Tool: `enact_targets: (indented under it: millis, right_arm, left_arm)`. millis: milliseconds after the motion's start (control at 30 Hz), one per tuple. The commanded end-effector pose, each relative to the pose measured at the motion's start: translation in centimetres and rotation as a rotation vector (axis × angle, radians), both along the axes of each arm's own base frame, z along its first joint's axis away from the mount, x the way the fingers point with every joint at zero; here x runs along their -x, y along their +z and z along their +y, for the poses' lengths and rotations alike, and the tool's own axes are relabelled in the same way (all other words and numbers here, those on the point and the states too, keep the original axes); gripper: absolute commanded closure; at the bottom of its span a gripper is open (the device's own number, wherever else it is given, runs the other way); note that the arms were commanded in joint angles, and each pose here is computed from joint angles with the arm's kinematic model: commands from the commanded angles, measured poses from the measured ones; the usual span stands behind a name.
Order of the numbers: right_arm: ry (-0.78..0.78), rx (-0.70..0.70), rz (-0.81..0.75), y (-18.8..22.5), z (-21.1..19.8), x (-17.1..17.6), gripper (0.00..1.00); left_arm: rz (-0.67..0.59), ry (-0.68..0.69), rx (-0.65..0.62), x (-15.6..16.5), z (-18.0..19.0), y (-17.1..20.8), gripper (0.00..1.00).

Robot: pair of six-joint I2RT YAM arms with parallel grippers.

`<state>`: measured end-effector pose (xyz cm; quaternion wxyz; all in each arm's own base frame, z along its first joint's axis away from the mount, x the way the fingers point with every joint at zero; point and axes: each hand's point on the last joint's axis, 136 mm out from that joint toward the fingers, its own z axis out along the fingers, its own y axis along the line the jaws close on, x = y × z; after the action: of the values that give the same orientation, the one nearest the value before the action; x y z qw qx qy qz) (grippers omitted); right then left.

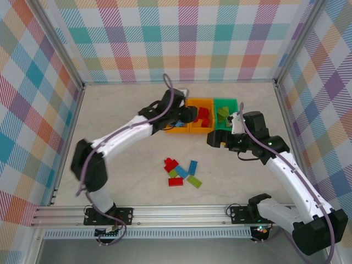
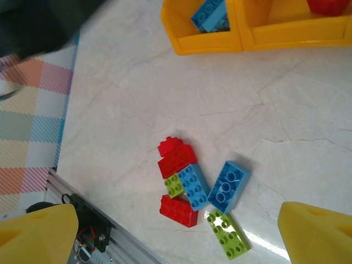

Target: Sort the legos into containers by color

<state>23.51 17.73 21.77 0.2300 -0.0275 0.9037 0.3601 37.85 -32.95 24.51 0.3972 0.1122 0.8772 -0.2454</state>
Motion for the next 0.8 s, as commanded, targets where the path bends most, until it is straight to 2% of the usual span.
enact_targets:
  millis: [0, 100, 233, 367, 433, 533, 633, 767]
  right_arm:
    - [-0.062, 0.051, 0.069, -2.4, 0.2, -1.0, 0.07]
    - [-0.079, 0.137, 0.121, -4.6, 1.3, -1.2, 0.07]
    - [-0.105, 0.214, 0.210, -8.2, 4.0, -1.1, 0.08]
    - [-0.146, 0.308, 0.313, -12.2, 6.5, -0.1, 0.12]
    - [-0.137, 0.369, 0.361, -13.7, 7.5, 0.7, 0.12]
    - [-0.127, 0.443, 0.403, -15.7, 8.6, 2.0, 0.17]
    - [-0.127, 0.478, 0.429, -17.1, 9.4, 2.9, 0.26]
    - [-0.170, 0.551, 0.427, -18.2, 8.6, 3.2, 0.34]
  left_arm:
    - [-0.167, -0.065, 0.043, 2.5, 1.7, 4.6, 0.42]
    - [-0.225, -0.152, -0.021, 6.0, 4.1, 5.2, 0.42]
    - [-0.302, -0.336, -0.132, 11.3, 6.8, 5.0, 0.40]
    - [-0.408, -0.503, -0.303, 14.9, 9.4, 2.9, 0.31]
    - [-0.469, -0.553, -0.354, 16.1, 10.4, 2.0, 0.21]
    - [-0.584, -0.641, -0.360, 17.8, 10.5, 1.2, 0.00]
    - [-0.689, -0.716, -0.348, 18.9, 9.9, 0.8, 0.00]
    - [-0.699, -0.761, -0.401, 18.7, 9.7, -0.8, 0.00]
